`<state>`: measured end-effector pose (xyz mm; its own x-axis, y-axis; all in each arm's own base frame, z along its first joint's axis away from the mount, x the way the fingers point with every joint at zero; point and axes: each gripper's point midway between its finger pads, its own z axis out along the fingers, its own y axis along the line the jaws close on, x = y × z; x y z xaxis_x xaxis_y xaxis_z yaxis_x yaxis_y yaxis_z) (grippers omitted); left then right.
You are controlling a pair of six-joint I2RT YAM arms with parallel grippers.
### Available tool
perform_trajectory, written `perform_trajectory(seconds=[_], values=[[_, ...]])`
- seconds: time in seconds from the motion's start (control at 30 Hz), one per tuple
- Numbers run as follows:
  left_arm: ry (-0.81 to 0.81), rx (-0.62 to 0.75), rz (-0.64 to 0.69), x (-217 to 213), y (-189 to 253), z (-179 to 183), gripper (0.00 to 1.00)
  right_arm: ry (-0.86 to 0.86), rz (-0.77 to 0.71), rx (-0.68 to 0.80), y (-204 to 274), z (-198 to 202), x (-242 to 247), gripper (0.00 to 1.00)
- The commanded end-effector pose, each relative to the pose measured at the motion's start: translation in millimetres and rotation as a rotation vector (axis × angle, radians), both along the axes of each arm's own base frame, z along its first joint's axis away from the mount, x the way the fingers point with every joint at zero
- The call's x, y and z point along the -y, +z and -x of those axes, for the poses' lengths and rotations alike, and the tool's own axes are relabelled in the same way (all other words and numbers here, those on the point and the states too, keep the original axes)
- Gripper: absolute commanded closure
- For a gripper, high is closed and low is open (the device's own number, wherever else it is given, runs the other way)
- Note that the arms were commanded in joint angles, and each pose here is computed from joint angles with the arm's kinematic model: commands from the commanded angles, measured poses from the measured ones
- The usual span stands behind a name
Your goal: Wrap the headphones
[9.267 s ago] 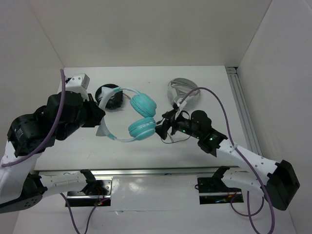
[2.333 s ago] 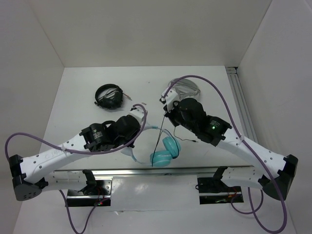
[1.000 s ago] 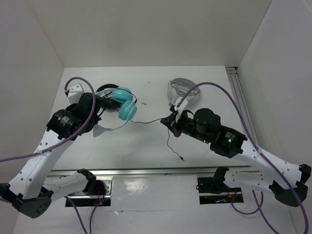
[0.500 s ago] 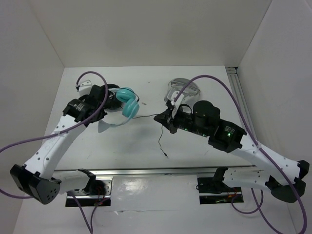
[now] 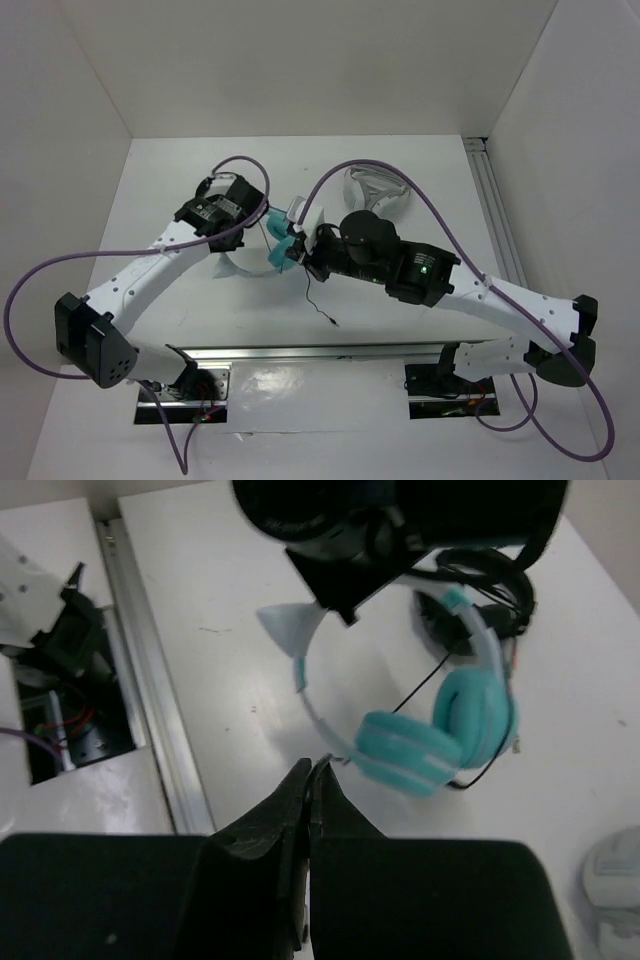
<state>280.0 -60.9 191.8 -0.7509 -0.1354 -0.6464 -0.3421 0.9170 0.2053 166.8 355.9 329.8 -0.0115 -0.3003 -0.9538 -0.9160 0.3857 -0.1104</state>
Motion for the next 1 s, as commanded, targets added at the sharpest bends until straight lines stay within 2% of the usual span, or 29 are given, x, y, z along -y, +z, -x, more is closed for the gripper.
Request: perform_trajectory(seconds=[0.0, 0.07, 0.2, 0.43, 0.6, 0.8, 0.97], values=[[-0.271, -0.012, 0.028, 43, -9, -8, 1.0, -0.137, -0.037, 0.144, 47, -25, 18, 1.0], [-0.362, -0.066, 0.058, 60, -21, 2, 1.0, -0.174, -0.009, 0.166, 47, -33, 26, 1.0], [-0.528, -0.145, 0.011, 86, -43, 27, 1.0, -0.266, 0.013, 0.189, 49, -63, 47, 1.0], [-0.736, -0.125, 0.056, 120, -37, 69, 1.0, -0.434, 0.13, 0.235, 27, -90, 90, 1.0], [-0.741, -0.116, 0.037, 113, -17, 95, 1.0, -0.568, 0.214, 0.282, 24, -107, 123, 1.0], [-0.756, -0.11, 0.028, 113, 8, 115, 1.0, -0.709, 0.223, 0.303, 32, -136, 159, 1.0], [-0.832, -0.112, 0.091, 122, 22, 123, 1.0, -0.676, 0.21, 0.29, 21, -145, 158, 1.0]])
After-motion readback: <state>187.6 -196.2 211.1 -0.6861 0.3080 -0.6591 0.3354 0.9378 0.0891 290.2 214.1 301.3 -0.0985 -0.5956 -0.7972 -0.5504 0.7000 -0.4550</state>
